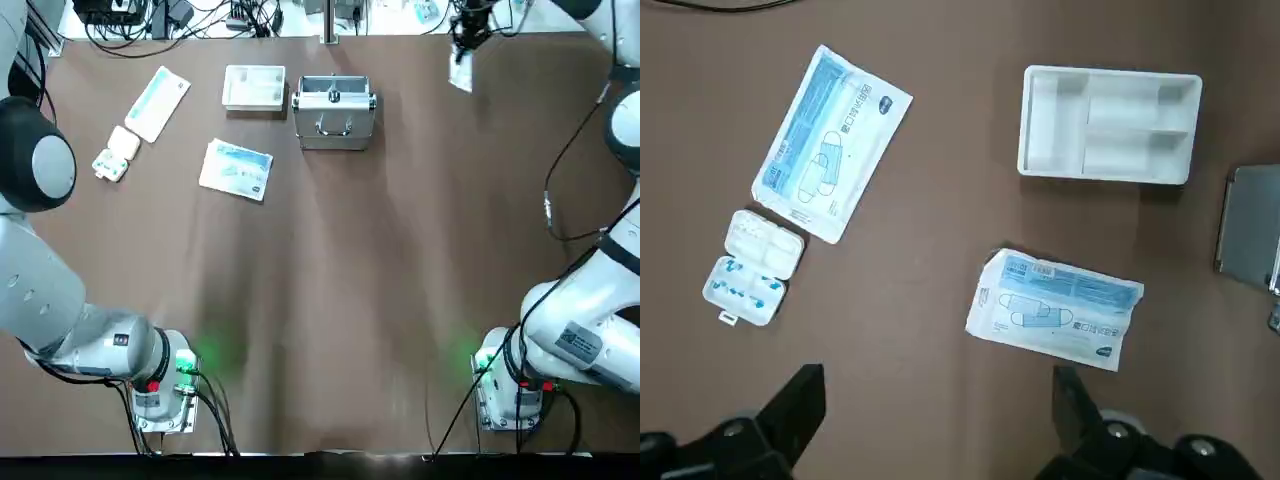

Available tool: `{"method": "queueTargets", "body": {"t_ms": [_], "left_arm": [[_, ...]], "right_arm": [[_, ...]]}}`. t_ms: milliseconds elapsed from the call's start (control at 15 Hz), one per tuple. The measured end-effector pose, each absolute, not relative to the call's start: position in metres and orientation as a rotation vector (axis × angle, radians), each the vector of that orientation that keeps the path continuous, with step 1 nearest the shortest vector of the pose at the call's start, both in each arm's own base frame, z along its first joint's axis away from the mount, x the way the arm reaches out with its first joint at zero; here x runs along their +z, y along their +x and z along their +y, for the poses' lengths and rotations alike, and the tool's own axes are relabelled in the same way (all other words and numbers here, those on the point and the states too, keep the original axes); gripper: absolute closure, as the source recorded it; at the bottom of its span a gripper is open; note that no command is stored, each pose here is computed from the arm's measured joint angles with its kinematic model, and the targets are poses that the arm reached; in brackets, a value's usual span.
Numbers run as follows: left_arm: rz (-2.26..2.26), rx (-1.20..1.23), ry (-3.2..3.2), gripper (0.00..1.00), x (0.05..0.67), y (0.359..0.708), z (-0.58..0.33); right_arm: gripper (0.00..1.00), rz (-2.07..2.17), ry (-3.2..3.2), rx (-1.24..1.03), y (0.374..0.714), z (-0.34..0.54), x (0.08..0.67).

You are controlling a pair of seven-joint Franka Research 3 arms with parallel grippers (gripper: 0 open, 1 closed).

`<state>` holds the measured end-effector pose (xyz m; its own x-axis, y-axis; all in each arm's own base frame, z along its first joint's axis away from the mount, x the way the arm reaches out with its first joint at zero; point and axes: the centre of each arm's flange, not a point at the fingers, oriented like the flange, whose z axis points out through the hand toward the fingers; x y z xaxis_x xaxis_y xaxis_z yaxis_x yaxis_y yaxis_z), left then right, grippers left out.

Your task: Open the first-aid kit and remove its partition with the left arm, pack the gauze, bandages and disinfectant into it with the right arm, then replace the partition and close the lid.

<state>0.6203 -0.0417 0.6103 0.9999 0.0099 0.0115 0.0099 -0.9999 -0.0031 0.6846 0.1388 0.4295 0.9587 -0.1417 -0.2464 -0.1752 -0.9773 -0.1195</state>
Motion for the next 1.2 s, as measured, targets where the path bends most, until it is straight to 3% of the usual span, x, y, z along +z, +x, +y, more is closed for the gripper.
{"method": "queueTargets", "body": {"t_ms": [133, 533, 1200], "left_arm": [[-0.015, -0.018, -3.138, 0.00, 0.610, 0.620, -0.042], [0.013, -0.005, -3.139, 0.00, 0.607, 0.620, -0.053], [0.023, 0.003, -3.140, 0.00, 0.605, 0.620, -0.057]], "right_arm": [[0.99, 0.402, -2.926, 0.266, 0.679, 0.216, 0.430], [0.99, 0.645, -2.874, 0.084, 0.672, 0.324, 0.380], [0.99, 1.016, -2.485, 0.032, 0.663, 0.418, 0.328]]}}
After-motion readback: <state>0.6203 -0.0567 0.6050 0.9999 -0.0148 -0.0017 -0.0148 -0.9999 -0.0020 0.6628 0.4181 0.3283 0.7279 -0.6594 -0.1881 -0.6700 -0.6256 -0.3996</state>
